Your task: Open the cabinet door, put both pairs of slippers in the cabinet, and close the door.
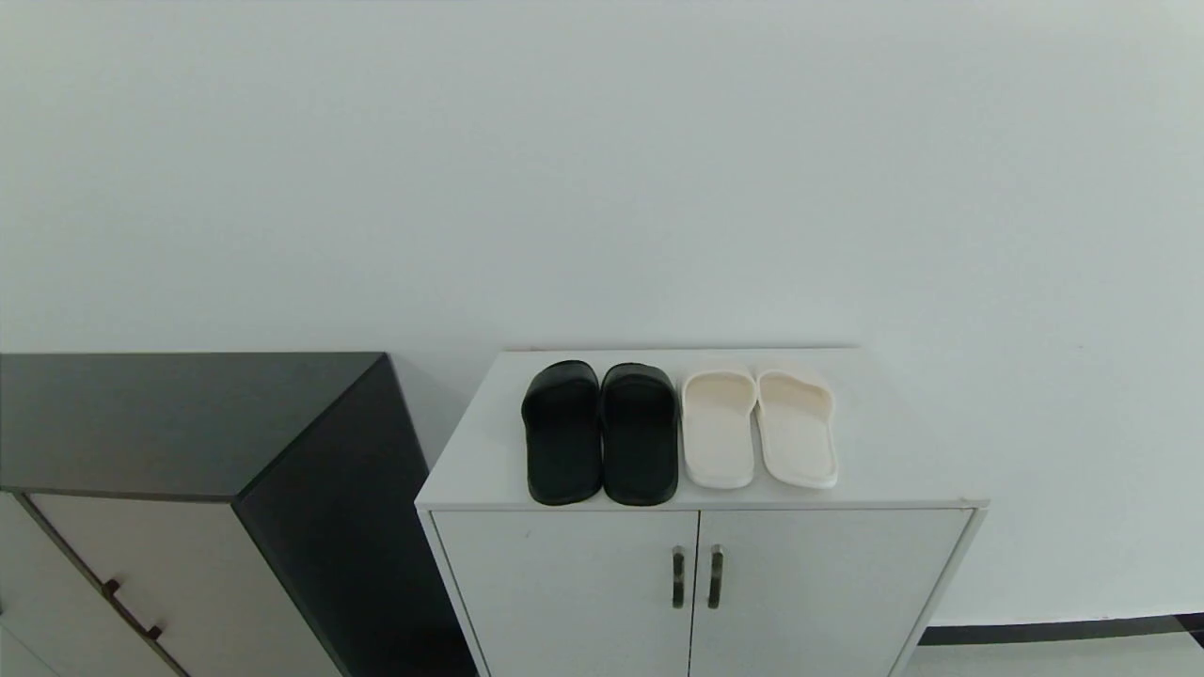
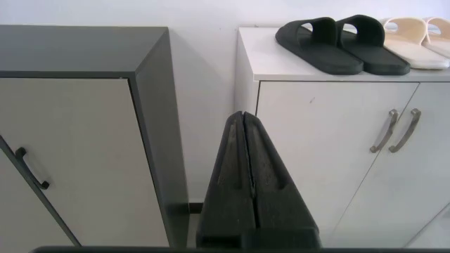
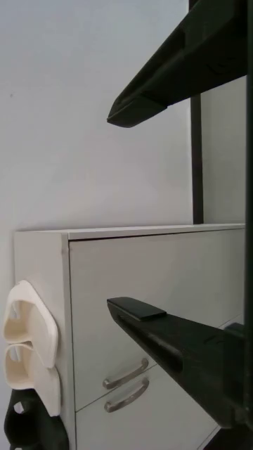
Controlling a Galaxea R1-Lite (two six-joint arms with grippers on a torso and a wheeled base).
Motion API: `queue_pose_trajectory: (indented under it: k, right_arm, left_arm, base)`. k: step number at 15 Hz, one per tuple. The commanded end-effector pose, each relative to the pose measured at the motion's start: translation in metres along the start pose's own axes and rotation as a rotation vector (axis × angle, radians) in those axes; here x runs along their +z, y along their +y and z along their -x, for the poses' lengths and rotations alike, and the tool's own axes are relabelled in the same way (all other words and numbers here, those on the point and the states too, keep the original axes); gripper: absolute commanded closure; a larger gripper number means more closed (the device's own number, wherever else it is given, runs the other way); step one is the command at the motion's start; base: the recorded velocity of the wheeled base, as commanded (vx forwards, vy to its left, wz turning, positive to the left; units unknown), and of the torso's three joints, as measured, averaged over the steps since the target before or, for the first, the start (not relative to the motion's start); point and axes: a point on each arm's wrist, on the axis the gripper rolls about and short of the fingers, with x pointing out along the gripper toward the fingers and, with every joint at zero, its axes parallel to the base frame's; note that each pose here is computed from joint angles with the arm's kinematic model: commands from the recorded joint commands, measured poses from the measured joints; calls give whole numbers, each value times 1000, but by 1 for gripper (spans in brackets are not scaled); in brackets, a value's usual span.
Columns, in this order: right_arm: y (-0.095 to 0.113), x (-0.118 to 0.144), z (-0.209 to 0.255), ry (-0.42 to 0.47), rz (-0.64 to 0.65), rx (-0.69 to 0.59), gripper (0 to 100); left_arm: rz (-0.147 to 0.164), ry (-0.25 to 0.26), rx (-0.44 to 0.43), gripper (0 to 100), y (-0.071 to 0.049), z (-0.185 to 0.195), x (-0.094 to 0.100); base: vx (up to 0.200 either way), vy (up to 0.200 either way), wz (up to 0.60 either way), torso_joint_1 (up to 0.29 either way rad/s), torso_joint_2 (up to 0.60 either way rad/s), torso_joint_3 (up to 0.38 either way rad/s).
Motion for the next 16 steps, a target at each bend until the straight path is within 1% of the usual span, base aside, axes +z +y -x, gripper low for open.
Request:
queue_pose_trajectory:
  k: [1,2,6,9,10,11,12,13,14,15,16]
  right_arm:
    - [0,0,0,0,-1,4,0]
    - [0,0,0,1,-1,22,0]
    - [1,0,0,-2,2,27,0]
    - [1,1,-1,7,50,27,0]
    - [0,60,7,-110,18,32,0]
    - [-2,99,9,-133,-44,95,0]
    - [-1,117,-1,-53,-47,179,0]
    - [1,120,-22,63,-23,208,0]
    - [4,121,-42,142,-28,245,0]
    - [8,124,-58,169,-54,304,0]
    - [13,129,-72,176,-78,377,0]
  left_arm:
    - [1,0,1,100,0,0,0]
    - [1,0,2,100,0,0,0]
    - [-1,0,5,100,0,0,0]
    - [1,0,4,100,0,0,0]
    - [1,0,2,100,0,0,0]
    - [1,0,2,100,0,0,0]
    - [1,0,2,100,0,0,0]
    - [1,0,2,100,0,0,0]
    - [-1,0,1,100,0,0,0]
    - [-2,0,1,100,0,0,0]
    - [-2,0,1,100,0,0,0]
  base:
    - [0,0,0,0,0,0]
    - [0,0,0,0,0,0]
    - [0,0,0,0,0,0]
    - [0,0,0,0,0,0]
    - [0,0,0,0,0,0]
    - [0,0,0,0,0,0]
    - [0,0,0,0,0,0]
    - [0,0,0,0,0,0]
    - [0,0,0,0,0,0]
    - [0,0,0,0,0,0]
    - [0,0,0,0,0,0]
